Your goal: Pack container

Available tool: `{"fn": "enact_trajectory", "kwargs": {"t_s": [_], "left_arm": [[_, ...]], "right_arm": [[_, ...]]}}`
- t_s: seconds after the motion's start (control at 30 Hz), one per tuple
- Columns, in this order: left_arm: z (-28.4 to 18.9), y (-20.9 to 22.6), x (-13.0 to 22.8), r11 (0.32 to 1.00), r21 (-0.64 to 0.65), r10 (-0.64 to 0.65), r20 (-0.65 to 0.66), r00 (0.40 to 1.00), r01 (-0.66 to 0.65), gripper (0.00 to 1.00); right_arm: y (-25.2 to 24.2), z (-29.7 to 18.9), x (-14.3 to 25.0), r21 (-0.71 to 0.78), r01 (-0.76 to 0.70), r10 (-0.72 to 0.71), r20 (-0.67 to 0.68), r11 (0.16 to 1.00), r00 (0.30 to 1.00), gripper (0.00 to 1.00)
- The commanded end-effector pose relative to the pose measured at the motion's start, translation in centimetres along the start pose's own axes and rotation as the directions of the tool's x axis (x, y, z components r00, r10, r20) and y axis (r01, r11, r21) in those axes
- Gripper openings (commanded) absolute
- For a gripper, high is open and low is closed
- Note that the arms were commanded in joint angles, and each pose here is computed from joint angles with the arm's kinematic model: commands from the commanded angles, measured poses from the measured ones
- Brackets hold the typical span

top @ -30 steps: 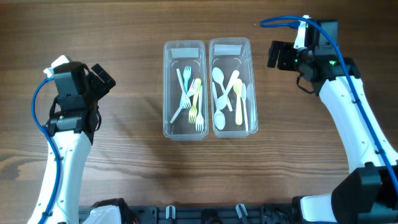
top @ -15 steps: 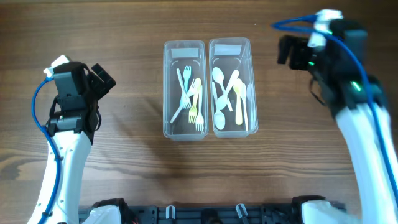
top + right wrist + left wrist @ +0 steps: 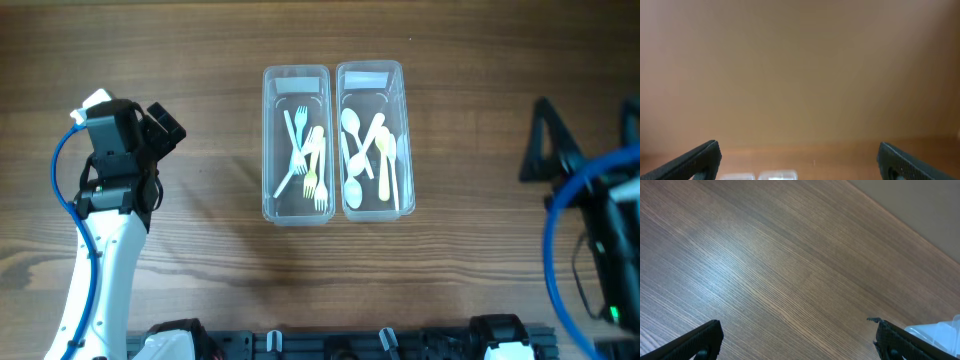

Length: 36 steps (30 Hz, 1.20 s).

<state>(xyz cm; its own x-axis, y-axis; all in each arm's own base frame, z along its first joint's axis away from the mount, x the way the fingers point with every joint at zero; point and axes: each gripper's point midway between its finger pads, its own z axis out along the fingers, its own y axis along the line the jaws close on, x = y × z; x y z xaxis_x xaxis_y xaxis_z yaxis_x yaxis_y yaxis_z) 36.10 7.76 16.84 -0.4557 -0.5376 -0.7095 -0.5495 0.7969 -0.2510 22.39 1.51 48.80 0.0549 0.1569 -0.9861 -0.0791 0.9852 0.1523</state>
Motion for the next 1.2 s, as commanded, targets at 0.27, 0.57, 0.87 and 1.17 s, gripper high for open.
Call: {"fn": "enact_trajectory", "kwargs": {"t_s": [0.27, 0.57, 0.87, 1.17], "left_arm": [[-0.2, 0.3, -0.4, 1.0, -0.01, 0.011, 0.015, 1.0, -0.011, 1.0], [-0.2, 0.3, -0.4, 1.0, -0.01, 0.011, 0.015, 1.0, -0.011, 1.0], [-0.2, 0.3, -0.4, 1.0, -0.01, 0.011, 0.015, 1.0, -0.011, 1.0], [-0.2, 0.3, -0.4, 1.0, -0.01, 0.011, 0.015, 1.0, -0.011, 1.0]], "right_arm": [[0.1, -12.0, -8.1, 0.001, -0.017, 0.015, 0.428, 1.0, 0.904, 1.0], [-1.4, -10.6, 1.4, -0.023, -0.081, 0.083, 0.407, 0.996, 0.91, 1.0], [-3.0, -5.5, 11.3, -0.04, -0.19, 0.193, 0.322, 0.981, 0.927, 1.0], [-4.2, -2.1, 19.4, 0.037, -0.045, 0.038, 0.164, 0.998, 0.986, 1.0]]}}
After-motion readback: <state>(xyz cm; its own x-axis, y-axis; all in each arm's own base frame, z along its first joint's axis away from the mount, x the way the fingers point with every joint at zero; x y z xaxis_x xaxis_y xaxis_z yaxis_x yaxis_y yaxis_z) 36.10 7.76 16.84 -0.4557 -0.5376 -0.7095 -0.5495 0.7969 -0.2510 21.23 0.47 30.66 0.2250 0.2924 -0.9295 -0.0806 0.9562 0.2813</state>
